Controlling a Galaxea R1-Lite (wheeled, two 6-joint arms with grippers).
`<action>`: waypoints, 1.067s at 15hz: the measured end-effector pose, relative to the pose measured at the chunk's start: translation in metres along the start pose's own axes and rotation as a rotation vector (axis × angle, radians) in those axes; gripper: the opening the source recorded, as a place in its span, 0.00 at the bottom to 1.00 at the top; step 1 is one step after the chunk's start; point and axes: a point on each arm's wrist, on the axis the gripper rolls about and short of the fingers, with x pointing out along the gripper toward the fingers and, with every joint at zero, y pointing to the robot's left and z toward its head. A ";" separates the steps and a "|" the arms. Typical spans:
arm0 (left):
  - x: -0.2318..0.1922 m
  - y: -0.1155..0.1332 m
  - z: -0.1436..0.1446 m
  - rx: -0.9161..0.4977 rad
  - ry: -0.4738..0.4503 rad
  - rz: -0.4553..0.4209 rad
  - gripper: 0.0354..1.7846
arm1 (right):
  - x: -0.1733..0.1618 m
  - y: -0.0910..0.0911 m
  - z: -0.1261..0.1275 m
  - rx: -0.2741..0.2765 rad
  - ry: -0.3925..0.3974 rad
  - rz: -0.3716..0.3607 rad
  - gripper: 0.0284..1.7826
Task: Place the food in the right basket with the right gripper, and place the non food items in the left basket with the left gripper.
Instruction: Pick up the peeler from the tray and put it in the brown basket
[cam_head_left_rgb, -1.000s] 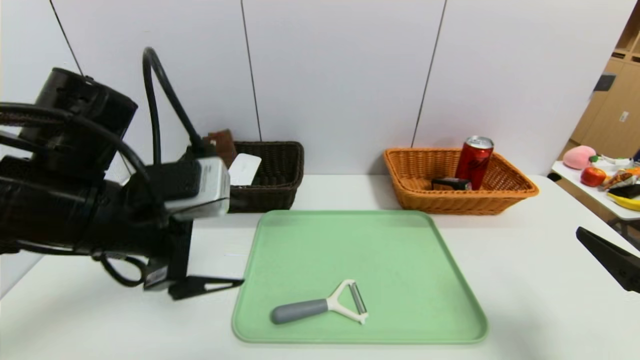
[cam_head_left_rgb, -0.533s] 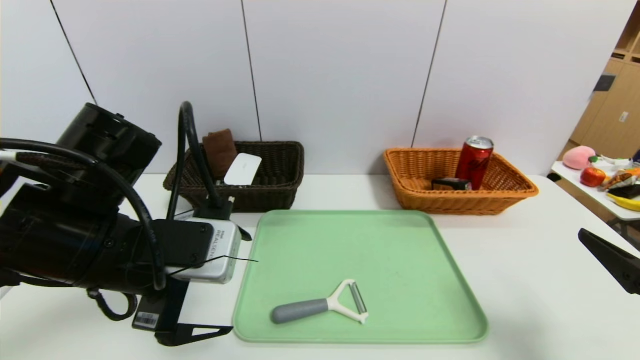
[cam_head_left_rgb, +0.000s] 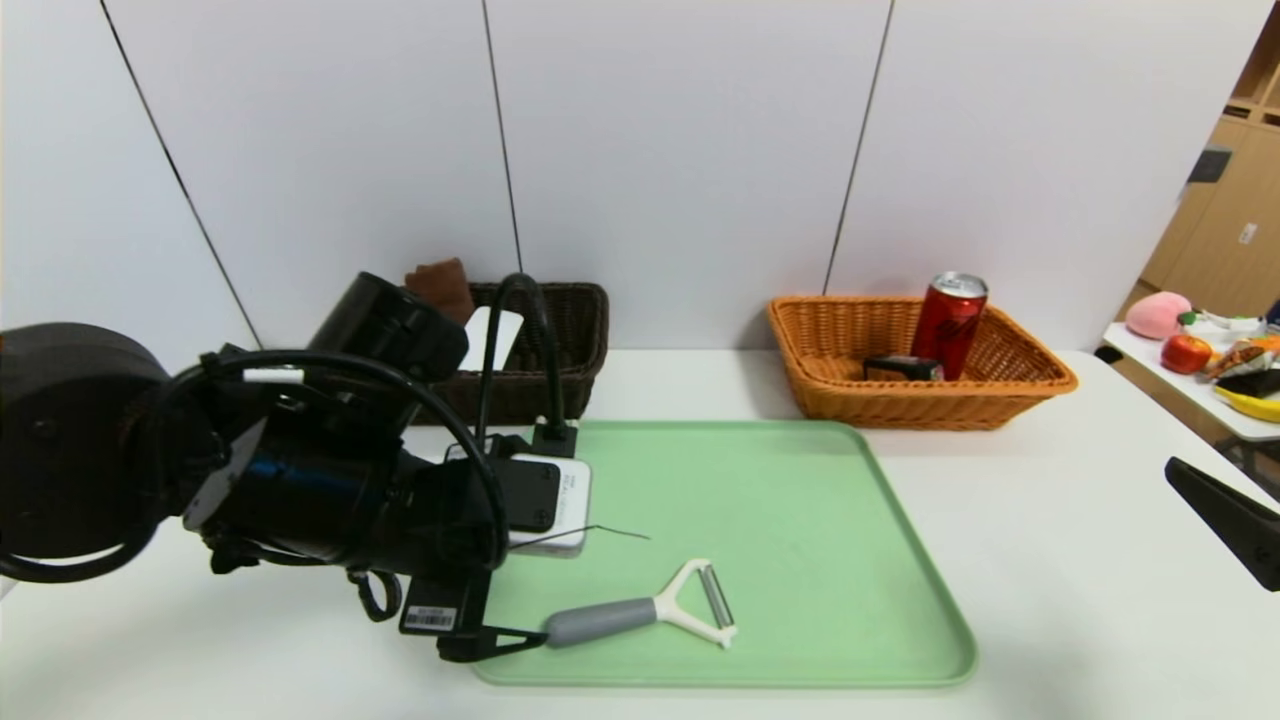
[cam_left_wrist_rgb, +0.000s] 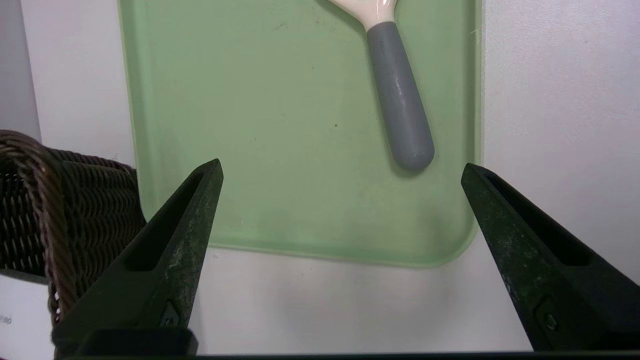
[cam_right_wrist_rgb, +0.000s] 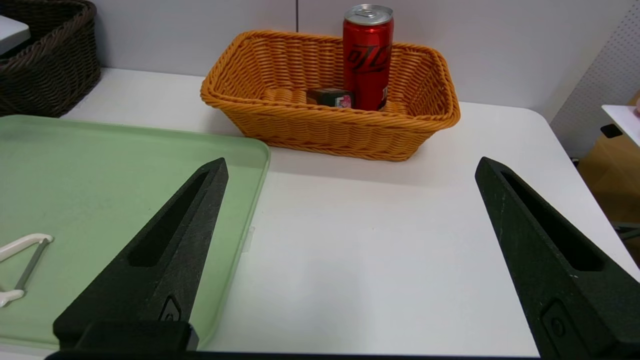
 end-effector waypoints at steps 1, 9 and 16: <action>0.008 -0.002 0.000 0.001 0.022 -0.007 0.94 | 0.000 0.000 0.000 0.000 -0.001 0.000 0.96; 0.057 0.000 -0.002 -0.017 0.064 -0.016 0.94 | -0.003 0.000 0.001 0.001 -0.016 0.000 0.96; 0.066 -0.004 -0.006 -0.025 0.079 -0.047 0.94 | -0.003 0.000 -0.001 0.004 -0.004 0.002 0.96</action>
